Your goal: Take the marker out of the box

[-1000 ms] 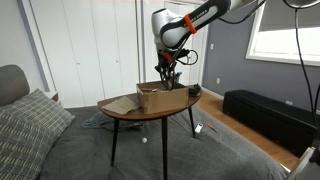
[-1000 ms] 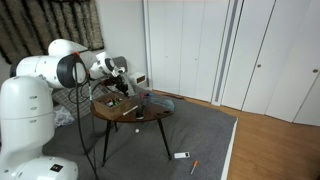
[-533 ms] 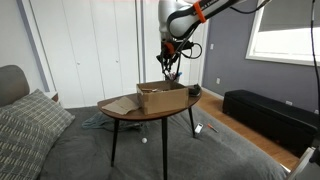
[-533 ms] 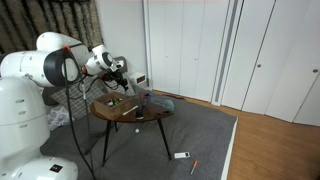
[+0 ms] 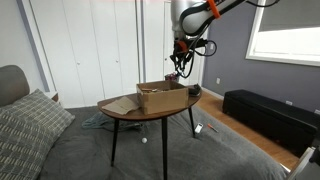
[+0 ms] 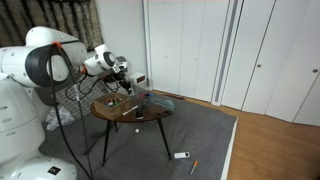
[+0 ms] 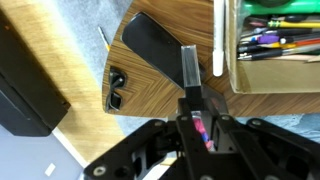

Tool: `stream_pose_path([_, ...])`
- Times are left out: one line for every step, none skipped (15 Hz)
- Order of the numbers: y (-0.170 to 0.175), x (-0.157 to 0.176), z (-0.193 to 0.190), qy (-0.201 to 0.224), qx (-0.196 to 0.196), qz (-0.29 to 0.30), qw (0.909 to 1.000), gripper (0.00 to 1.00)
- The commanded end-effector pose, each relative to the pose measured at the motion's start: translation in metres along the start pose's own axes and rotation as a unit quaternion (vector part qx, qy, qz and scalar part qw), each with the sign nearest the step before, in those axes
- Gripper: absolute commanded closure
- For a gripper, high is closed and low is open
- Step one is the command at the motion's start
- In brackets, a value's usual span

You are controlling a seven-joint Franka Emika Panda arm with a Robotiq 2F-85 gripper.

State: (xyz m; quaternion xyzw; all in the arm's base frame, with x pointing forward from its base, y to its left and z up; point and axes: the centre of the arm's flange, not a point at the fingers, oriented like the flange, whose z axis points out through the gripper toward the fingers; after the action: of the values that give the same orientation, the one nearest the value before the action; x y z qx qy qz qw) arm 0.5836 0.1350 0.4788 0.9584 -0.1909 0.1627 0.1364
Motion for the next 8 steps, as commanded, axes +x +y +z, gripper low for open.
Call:
stream_pose_path([0.03,-0.019,0.018,-0.036,0.003,0.012,0.9993,0.96])
stream_pose_path([0.034,-0.021,0.028,-0.048,0.005,0.013,0.9988,0.96])
stream_pose_path([0.037,-0.023,0.037,-0.06,0.01,0.008,0.9981,0.96])
stream_pose_path([0.038,-0.024,0.049,-0.07,0.017,0.0,0.9974,0.96])
stream_pose_path([0.038,-0.025,0.057,-0.08,0.025,-0.01,0.9964,0.96])
stream_pose_path([0.038,-0.025,0.067,-0.085,0.036,-0.02,0.9955,0.96])
stream_pose_path([0.038,-0.025,0.074,-0.091,0.042,-0.029,0.9946,0.96])
stream_pose_path([0.036,-0.023,0.083,-0.093,0.053,-0.039,0.9935,0.96])
